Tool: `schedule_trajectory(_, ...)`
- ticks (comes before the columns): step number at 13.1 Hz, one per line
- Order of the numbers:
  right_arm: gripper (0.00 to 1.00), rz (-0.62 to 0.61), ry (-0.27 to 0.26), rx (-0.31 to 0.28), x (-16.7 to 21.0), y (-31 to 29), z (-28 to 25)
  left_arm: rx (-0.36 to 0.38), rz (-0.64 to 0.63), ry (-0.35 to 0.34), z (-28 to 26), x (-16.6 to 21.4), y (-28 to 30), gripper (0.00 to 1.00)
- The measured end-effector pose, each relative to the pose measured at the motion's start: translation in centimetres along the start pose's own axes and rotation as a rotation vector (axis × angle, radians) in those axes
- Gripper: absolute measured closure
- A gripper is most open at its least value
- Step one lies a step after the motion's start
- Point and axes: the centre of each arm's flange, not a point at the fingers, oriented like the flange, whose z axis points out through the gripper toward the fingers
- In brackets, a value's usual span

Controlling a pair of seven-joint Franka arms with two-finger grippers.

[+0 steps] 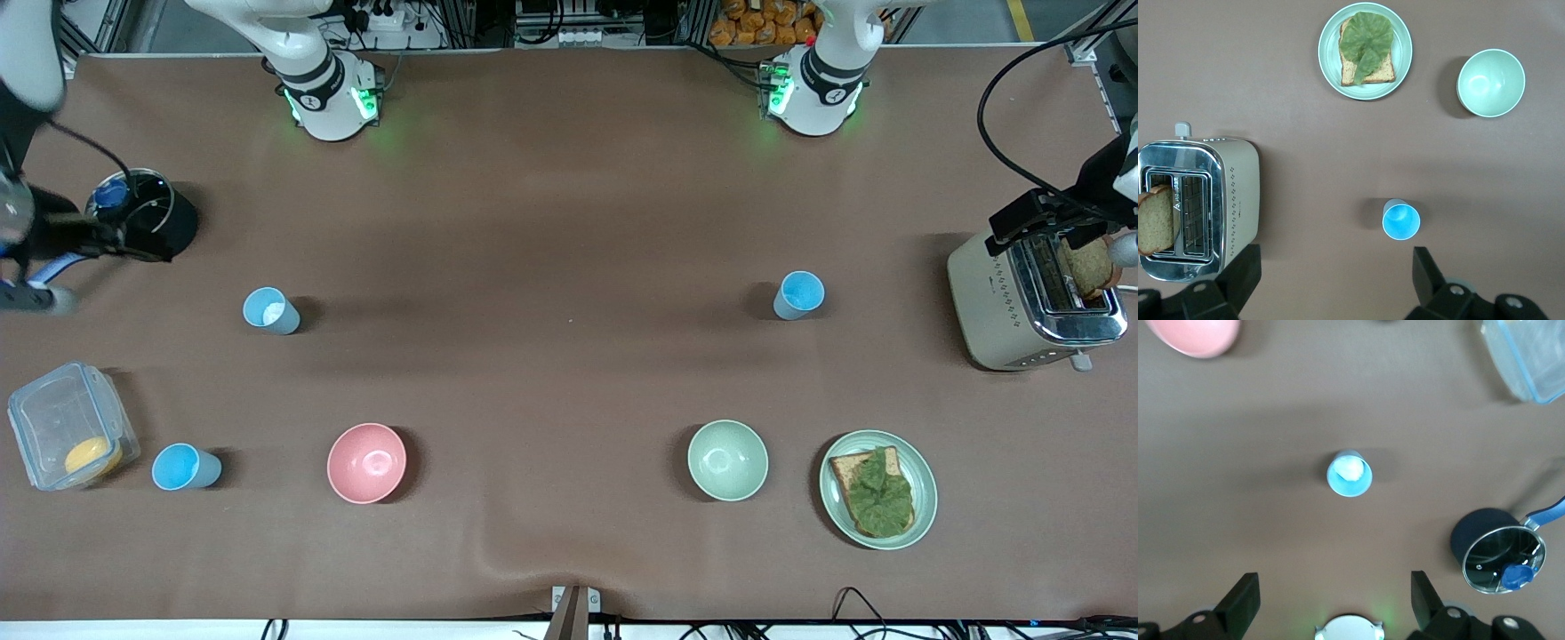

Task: Stack blue cups with both arms
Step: 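Reach the right gripper down to the blue cup beside the saucepan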

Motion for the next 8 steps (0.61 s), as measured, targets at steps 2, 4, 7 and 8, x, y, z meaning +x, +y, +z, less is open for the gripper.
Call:
schedule_trajectory(2, 0.0, 0.022, -0.095, 0.011, 2.7, 2.8, 5.0, 0.0, 0.0, 0.0, 0.0, 0.0, 0.0, 0.0)
schedule_trajectory(4, 0.0, 0.031, -0.135, -0.004, 4.6, 4.3, 9.5, 0.0, 0.001, -0.001, 0.0, 0.0, 0.1, 0.0)
schedule_trajectory(7, 0.0, 0.016, -0.114, -0.016, 5.9, 3.9, 15.9, 0.0, 0.003, -0.001, 0.0, 0.0, 0.2, 0.0)
schedule_trajectory(8, 0.0, 0.006, -0.093, -0.017, 6.2, 3.7, 17.9, 0.0, 0.005, -0.001, 0.0, 0.0, 0.3, 0.0)
